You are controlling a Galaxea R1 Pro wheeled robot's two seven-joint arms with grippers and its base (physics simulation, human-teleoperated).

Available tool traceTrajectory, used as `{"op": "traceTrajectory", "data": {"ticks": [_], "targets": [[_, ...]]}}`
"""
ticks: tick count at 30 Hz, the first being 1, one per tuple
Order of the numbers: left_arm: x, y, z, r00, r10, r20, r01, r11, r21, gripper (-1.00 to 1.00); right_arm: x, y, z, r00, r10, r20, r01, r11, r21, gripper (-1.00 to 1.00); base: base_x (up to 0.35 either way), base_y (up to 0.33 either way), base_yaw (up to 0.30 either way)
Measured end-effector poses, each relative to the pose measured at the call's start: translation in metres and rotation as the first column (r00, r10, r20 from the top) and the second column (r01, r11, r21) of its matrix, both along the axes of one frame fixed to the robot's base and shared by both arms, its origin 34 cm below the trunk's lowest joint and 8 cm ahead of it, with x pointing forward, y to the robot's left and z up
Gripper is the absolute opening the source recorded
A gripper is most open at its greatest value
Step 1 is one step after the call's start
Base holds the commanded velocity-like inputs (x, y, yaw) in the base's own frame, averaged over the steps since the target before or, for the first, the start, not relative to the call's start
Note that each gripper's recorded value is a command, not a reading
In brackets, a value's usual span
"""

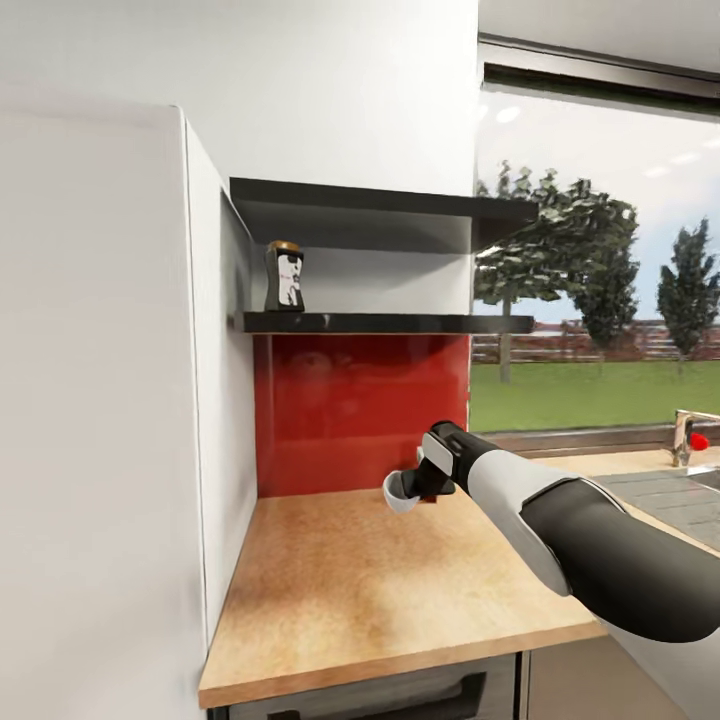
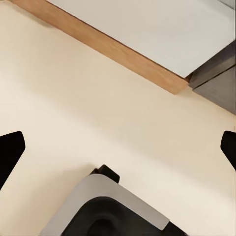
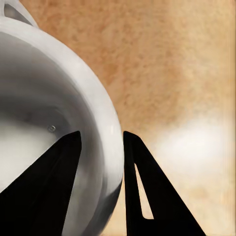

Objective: Set up a coffee station on the kitchen countertop: keep the coffee maker on the countertop, move the bottle of coffee from the kitchen shelf to the counter next to the coffee maker, place a paper coffee filter on top of the coffee maker, put the saucer next to the coffee maker with the coffee cup on the saucer, and place the electric kettle next to the coffee maker.

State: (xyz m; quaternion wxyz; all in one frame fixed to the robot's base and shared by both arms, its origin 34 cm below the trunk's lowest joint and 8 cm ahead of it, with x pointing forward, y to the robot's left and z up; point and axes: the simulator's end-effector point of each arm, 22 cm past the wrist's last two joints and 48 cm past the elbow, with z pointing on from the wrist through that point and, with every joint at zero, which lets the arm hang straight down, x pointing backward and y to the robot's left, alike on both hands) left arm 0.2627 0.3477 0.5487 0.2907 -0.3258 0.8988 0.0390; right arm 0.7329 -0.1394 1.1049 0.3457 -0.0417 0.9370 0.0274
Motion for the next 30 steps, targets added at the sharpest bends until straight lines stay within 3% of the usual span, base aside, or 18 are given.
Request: {"op": "traceTrajectory", "data": {"ticks": [11, 30], "targets": [[-0.001, -0.002, 0.015, 1.0, -0.009, -0.001, 0.009, 1.0, 0.0, 1.0, -0.001, 0.0, 0.015, 1.0, 0.0, -0.001, 0.0, 1.0, 0.001, -1.0, 0.0, 0.0, -0.293], [-0.004, -0.005, 0.039, 1.0, -0.02, -0.001, 0.02, 1.0, 0.0, 1.0, -0.003, -0.04, 0.024, 0.999, -0.048, -0.02, 0.049, 0.999, 0.014, -1.0, 0.0, 0.0, -0.3]]}}
